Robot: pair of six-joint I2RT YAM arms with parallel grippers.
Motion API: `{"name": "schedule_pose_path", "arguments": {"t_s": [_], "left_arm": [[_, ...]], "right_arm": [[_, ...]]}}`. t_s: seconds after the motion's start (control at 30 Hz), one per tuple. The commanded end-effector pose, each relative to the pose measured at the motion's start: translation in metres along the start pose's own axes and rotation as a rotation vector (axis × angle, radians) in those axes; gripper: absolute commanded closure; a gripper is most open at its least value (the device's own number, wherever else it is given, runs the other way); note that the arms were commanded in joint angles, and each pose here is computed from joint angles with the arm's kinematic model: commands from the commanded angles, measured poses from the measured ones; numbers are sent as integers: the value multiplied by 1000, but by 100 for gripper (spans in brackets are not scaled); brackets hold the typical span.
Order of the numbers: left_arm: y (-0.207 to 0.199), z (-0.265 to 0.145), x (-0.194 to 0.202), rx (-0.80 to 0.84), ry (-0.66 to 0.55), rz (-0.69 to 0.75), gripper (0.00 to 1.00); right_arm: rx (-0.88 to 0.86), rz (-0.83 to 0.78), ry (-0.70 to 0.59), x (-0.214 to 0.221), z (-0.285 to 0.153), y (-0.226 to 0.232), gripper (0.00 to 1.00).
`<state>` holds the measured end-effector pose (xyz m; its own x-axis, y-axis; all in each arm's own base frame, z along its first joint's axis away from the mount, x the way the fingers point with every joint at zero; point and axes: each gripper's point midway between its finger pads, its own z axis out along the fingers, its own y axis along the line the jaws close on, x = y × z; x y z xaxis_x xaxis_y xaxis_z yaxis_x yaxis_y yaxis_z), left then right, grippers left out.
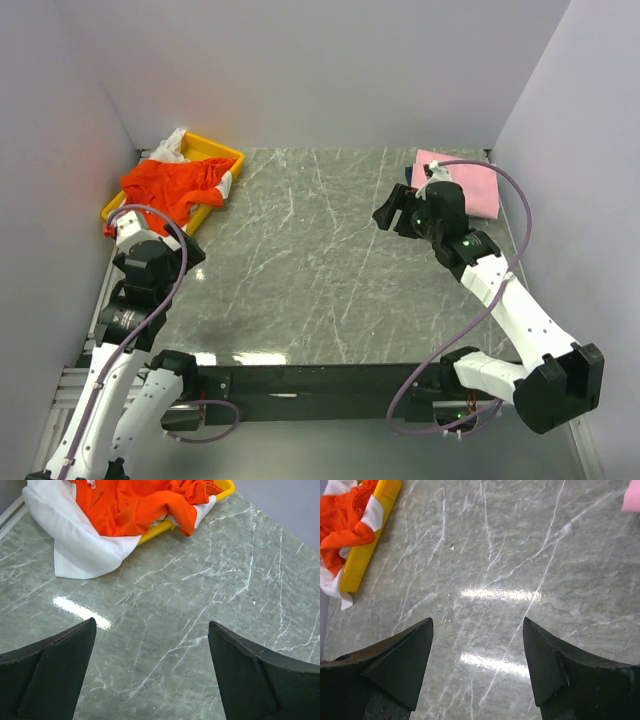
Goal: Fold and stack the t-shirts
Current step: Grab the tshirt from the pile
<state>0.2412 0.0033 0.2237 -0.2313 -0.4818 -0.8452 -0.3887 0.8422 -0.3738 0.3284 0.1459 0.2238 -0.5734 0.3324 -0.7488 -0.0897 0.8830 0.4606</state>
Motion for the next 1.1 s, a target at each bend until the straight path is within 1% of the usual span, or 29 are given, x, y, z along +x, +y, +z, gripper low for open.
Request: {"name": "schedule_pose_path", "arguments": {"t_s": [0.0, 0.1, 0.23, 0.3, 0.37, 0.4, 0.43, 0.47, 0.53, 0.57, 0.6, 0.67, 0.73, 0.77, 0.83, 0.87, 0.9, 0.93, 1.07], "left_arm": [[-4, -7, -22, -3, -51, -29, 1], [-2, -2, -24, -26, -59, 1, 1], [-5, 4, -35, -39, -94, 35, 0], [-3, 10, -39, -69, -110, 53, 1], [-9, 20, -44, -62, -133, 77, 1], [-11, 28, -45, -64, -139, 148, 0], [-10, 28, -47, -72, -145, 147, 1], [-12, 38, -47, -84, -142, 191, 1], [-13, 48, -51, -107, -150, 224, 1], [-14, 60, -47, -119, -128, 266, 1], [-19, 65, -56, -115, -143, 264, 1], [-29, 80, -56, -89, -113, 294, 0], [-31, 91, -60, -88, -104, 295, 1], [-32, 102, -53, -81, -69, 309, 1], [-32, 112, -60, -84, -62, 302, 1], [-30, 122, -53, -94, -28, 314, 1], [-30, 126, -63, -105, -35, 302, 1], [-28, 130, -63, -111, -22, 301, 0], [-32, 157, -58, -67, 24, 305, 1]], "right_arm": [[3, -5, -48, -7, -6, -3, 21], [15, -5, -55, -6, -6, -6, 21], [19, -4, -49, -5, -1, -7, 21], [23, -4, -50, -7, 0, -7, 21], [29, -10, -50, -7, 3, -8, 21], [33, -17, -52, -8, 5, -9, 21], [34, -16, -54, -8, 5, -9, 21], [32, -17, -55, -9, 6, -8, 21], [26, -16, -53, -7, 8, -8, 21], [21, -11, -49, -6, 9, -8, 21], [21, -10, -45, -4, 10, -8, 21], [14, 4, -42, -2, 13, -7, 21], [8, 15, -45, -2, 16, -7, 21], [4, 17, -43, -2, 17, -6, 21], [-4, 15, -36, -3, 21, -3, 21], [-7, 10, -31, -3, 22, -2, 21], [-8, 7, -29, -5, 25, -1, 21], [-7, -2, -27, -6, 27, -1, 21], [-12, -17, -26, -13, 31, 3, 22]]}}
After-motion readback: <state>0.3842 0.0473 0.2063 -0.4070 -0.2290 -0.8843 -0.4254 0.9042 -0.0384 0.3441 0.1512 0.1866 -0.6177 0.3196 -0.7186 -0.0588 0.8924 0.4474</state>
